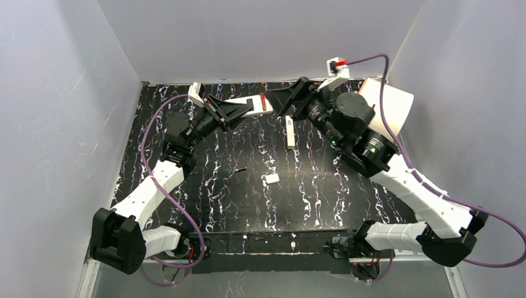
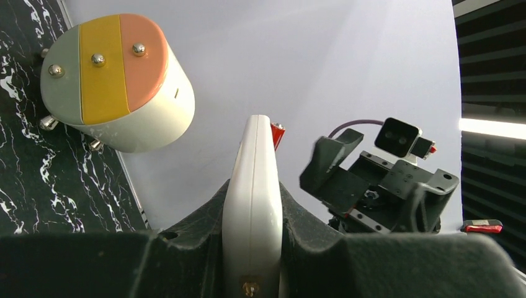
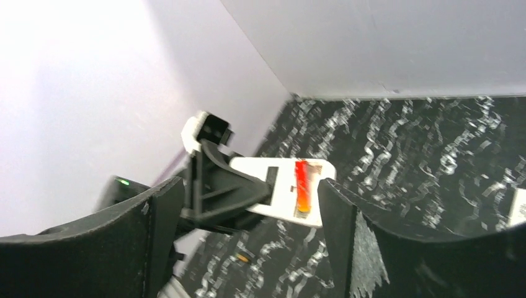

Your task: Load the batteries into the remote control

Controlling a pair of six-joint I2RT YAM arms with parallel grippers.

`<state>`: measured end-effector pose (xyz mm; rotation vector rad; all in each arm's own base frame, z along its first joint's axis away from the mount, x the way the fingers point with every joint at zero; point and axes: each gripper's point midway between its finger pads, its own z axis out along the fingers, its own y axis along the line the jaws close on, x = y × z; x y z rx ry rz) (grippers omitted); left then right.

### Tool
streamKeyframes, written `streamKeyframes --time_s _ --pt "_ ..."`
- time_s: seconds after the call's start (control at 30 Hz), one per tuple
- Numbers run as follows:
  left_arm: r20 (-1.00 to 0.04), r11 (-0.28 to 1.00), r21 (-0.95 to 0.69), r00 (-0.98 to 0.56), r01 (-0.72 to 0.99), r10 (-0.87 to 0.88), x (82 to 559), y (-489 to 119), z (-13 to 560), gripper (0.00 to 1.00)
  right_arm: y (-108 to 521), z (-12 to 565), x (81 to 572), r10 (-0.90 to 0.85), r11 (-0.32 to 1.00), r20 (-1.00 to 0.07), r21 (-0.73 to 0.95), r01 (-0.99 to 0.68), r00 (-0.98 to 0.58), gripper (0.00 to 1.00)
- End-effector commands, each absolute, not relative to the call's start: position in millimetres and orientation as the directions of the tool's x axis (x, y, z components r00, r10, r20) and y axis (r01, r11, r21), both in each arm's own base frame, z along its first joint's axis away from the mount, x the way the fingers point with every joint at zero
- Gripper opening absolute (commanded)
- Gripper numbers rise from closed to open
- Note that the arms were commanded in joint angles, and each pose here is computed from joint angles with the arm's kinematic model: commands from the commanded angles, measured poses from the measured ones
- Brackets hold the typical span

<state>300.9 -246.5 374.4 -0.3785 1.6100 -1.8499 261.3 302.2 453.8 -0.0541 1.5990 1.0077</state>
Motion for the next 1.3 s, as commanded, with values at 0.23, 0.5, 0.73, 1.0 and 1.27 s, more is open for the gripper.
streamKeyframes --time_s 0.23,0.5,0.73,1.0,1.27 --pt "-0.26 -0.082 -0.913 -0.726 0.399 -0.637 281 -241 416 0.0 255 454 269 0.874 0.303 -0.372 0.92 -0.247 -0.312 0.95" --pt "-0.268 -0.09 -0.907 -0.729 0.412 -0.63 275 -240 420 0.0 295 450 274 0.866 0.157 -0.249 0.959 -0.237 -0.433 0.99" --pt "-0.277 -0.091 -0.904 -0.735 0.418 -0.62 269 -240 420 0.0 325 456 280 0.843 0.048 -0.158 0.974 -0.221 -0.514 0.99" --pt "-0.294 -0.078 -0.902 -0.737 0.424 -0.608 266 -241 413 0.0 330 457 287 0.844 0.048 -0.147 0.978 -0.201 -0.516 0.82" --pt "-0.298 -0.07 -0.906 -0.746 0.417 -0.596 265 -242 406 0.0 334 460 289 0.827 0.053 -0.155 0.978 -0.199 -0.54 0.75"
